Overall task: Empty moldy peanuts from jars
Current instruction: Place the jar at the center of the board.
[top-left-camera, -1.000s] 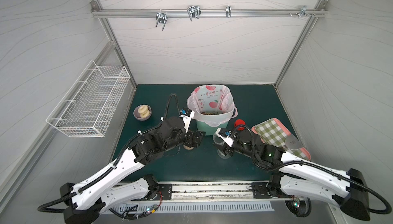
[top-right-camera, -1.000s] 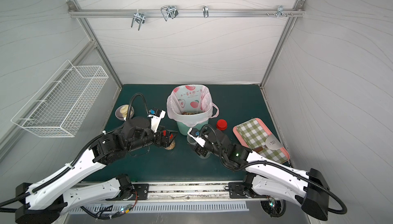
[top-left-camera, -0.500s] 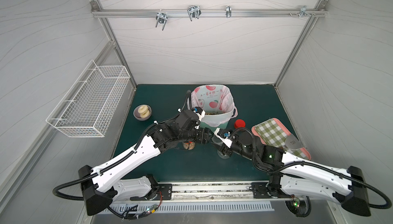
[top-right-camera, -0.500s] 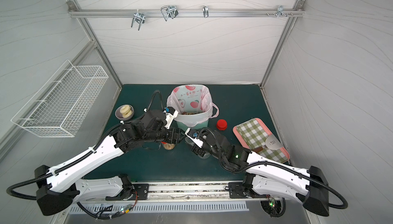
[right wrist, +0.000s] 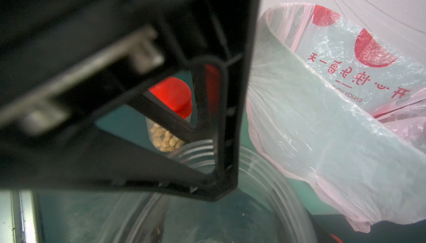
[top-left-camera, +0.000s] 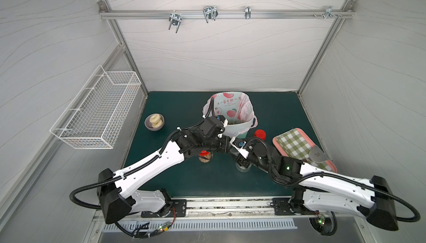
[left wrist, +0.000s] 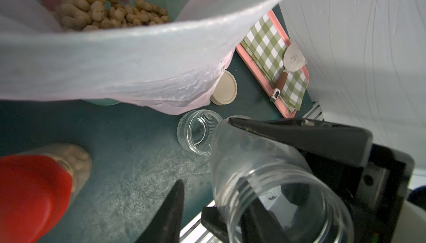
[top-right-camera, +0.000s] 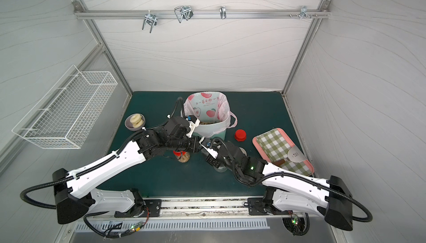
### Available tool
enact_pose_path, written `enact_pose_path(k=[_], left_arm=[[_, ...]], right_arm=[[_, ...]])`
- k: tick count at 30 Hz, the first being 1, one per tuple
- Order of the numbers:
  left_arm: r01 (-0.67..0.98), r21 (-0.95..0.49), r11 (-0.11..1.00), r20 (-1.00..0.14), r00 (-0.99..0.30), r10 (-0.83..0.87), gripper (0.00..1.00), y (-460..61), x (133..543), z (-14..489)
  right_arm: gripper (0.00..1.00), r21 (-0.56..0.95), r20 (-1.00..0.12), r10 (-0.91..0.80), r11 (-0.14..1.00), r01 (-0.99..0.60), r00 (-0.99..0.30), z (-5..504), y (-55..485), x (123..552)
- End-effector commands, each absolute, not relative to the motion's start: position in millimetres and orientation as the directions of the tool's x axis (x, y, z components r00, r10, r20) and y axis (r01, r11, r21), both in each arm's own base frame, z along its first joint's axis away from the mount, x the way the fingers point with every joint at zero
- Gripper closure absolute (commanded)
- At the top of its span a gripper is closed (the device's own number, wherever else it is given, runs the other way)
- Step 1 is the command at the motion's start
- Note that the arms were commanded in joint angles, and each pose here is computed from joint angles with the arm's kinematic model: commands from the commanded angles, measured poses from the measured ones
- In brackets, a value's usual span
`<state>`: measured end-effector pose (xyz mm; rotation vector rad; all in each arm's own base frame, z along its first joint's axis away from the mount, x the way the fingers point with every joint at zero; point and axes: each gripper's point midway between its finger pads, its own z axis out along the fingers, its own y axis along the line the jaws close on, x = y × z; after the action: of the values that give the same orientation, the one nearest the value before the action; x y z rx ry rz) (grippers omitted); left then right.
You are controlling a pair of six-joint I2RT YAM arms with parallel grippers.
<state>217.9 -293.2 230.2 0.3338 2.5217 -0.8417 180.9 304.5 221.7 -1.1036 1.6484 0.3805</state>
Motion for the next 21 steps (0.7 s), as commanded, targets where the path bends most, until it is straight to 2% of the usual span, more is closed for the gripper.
enact_pose_path(k=[1, 7, 11, 12, 13, 21], left_arm=[[0.360, -0.525, 0.771, -0.526, -0.850, 0.038, 0.72, -300.7, 229.8, 246.3], [0.369, -0.545, 0.753, -0.518, -0.854, 0.044, 0.98, -306.6, 228.5, 246.6], [0.368, -0.537, 0.759, -0.518, -0.854, 0.048, 1.00, -305.2, 228.5, 243.8], [0.367, -0.532, 0.763, -0.519, -0.853, 0.050, 1.00, -304.3, 228.6, 243.1], [0.367, -0.527, 0.767, -0.521, -0.852, 0.050, 1.00, -303.2, 229.3, 243.1], [0.359, -0.461, 0.811, -0.543, -0.837, 0.062, 1.00, -290.4, 233.3, 243.0]], right_arm=[[0.99, -0.253, -0.914, -0.406, 0.558, -0.790, 0.005, 247.0, 308.0, 184.2], [0.86, -0.252, -0.917, -0.398, 0.561, -0.789, 0.009, 247.6, 308.5, 184.5], [0.77, -0.224, -0.922, -0.387, 0.588, -0.778, -0.027, 244.6, 305.8, 186.8], [0.06, -0.228, -0.919, -0.394, 0.590, -0.775, -0.030, 243.0, 304.9, 187.4], [0.01, -0.231, -0.917, -0.397, 0.591, -0.773, -0.029, 243.0, 304.2, 187.7], [0.01, -0.224, -0.923, -0.384, 0.567, -0.793, -0.013, 246.5, 300.7, 180.1]])
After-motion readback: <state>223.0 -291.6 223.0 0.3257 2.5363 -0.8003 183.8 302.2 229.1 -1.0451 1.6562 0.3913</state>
